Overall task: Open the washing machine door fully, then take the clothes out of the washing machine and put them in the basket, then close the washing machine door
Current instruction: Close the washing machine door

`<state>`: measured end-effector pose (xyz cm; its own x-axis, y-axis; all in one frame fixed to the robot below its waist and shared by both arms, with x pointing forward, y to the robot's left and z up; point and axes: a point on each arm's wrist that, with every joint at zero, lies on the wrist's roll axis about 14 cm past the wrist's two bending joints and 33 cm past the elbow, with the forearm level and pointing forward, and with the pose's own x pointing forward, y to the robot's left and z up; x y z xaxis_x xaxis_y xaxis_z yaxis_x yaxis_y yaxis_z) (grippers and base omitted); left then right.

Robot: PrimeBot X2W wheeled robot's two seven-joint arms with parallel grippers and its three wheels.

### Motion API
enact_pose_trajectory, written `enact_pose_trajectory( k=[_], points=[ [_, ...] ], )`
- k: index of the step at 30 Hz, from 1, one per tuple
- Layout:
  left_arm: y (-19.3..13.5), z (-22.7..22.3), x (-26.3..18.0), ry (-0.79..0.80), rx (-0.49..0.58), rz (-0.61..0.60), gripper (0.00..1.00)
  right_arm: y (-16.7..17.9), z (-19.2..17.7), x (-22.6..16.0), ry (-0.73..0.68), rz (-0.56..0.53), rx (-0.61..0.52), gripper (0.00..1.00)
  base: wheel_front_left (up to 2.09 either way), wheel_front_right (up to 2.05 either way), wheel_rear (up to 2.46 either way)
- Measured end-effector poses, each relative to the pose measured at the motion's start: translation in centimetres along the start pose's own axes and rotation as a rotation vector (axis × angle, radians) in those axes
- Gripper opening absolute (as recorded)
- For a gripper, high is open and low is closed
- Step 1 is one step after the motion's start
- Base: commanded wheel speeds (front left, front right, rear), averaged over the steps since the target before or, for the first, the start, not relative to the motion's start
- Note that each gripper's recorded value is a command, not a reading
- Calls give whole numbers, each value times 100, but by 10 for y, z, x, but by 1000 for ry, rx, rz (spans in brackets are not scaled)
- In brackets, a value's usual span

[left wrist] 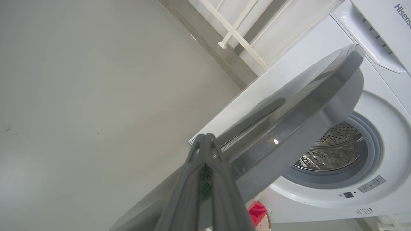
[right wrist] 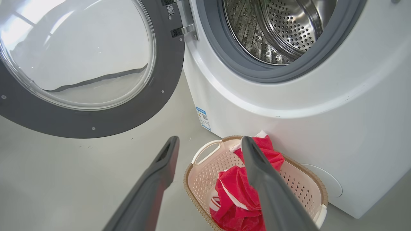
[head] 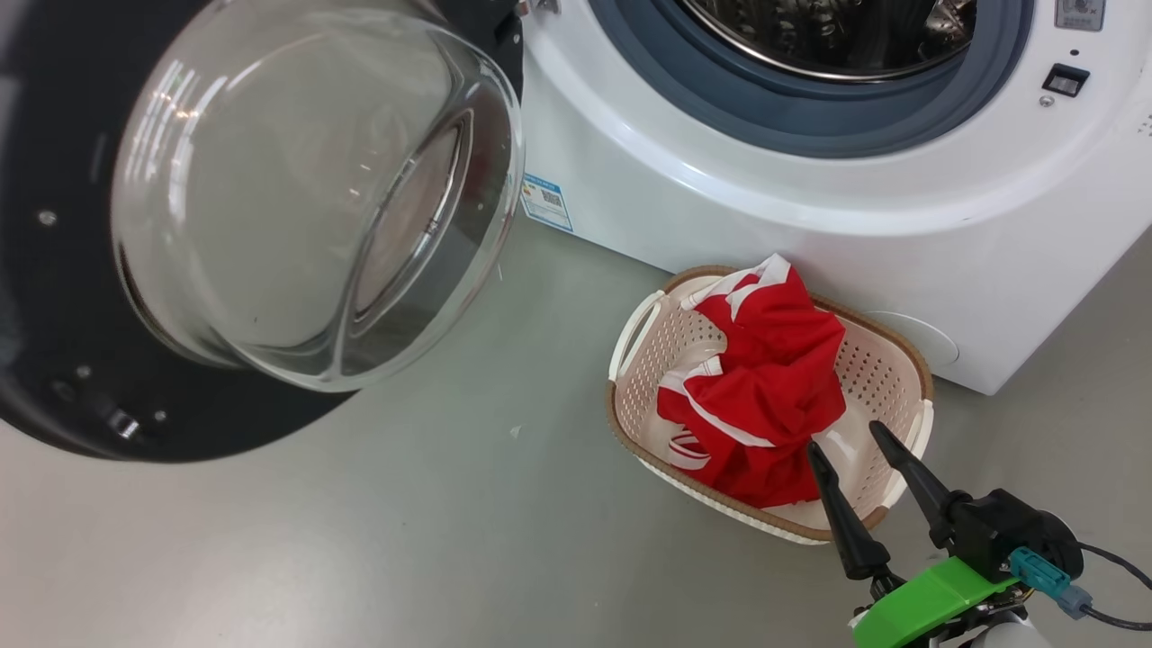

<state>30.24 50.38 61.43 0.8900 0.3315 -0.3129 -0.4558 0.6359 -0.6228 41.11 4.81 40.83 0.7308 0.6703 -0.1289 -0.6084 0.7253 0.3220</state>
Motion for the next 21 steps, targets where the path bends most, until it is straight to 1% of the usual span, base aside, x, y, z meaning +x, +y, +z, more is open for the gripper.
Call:
enact_pose_trajectory(
  k=[13, 16, 21],
  points=[
    [-32, -26, -17, 130, 46, -146, 0, 4, 9, -5, -19, -2, -8, 100, 0, 0, 0],
    [-47, -34, -20, 164, 53, -204, 0, 4, 9, -8, -17, -6, -8, 100, 0, 0, 0],
    [-81, -50, -24, 217, 88, -319, 0, 3, 9, -12, -17, -13, -8, 100, 0, 0, 0]
  ],
)
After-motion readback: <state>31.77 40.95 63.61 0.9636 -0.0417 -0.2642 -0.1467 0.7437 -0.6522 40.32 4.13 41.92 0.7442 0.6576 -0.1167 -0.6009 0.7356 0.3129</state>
